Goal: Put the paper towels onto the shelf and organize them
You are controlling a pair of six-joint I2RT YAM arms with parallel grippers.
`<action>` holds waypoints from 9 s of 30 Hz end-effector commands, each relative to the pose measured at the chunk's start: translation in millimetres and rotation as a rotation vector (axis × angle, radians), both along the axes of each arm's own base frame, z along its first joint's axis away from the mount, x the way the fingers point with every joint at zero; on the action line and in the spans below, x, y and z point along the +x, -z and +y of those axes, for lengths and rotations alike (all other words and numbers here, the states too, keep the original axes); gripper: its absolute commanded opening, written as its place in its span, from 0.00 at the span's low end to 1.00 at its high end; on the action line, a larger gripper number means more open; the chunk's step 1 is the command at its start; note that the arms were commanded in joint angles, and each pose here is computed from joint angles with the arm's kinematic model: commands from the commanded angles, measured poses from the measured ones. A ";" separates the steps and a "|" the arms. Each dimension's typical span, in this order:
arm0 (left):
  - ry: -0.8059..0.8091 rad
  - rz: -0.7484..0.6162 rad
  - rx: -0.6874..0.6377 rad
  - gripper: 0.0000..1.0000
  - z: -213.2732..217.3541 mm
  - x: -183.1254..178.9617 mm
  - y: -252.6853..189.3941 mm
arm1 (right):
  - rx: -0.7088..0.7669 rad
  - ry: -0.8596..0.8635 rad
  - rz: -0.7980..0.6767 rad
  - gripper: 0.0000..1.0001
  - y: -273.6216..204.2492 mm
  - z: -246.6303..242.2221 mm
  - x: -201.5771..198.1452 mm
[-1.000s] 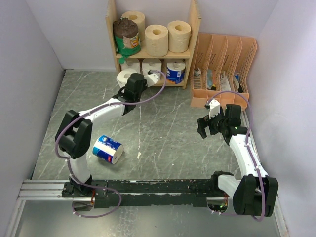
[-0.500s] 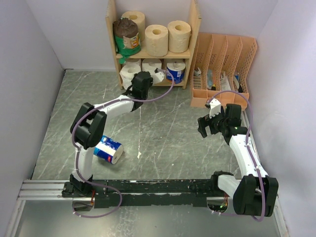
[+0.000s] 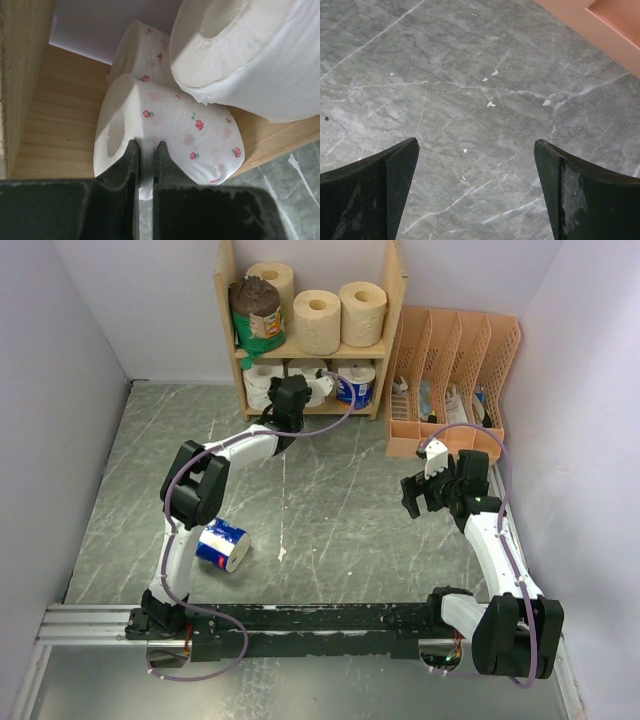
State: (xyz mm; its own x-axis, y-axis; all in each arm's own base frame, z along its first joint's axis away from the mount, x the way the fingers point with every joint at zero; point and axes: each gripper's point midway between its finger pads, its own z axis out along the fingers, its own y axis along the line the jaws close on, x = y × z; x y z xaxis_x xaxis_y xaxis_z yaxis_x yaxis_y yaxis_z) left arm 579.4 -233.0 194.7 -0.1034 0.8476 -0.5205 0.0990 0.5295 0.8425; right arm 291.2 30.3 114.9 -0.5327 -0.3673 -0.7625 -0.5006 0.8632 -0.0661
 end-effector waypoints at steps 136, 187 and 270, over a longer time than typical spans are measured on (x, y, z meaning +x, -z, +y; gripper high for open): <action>0.391 1.248 -0.454 0.07 60.9 -278.2 -42.5 | -0.015 0.021 0.003 1.00 8.0 -3.1 0.9; 0.105 0.056 0.347 0.07 -89.2 -101.0 -19.6 | -0.063 0.084 -0.010 1.00 9.1 -19.0 5.0; 0.182 0.388 0.125 0.07 -85.5 -109.3 12.3 | -0.046 0.039 0.018 1.00 13.7 -11.9 -0.2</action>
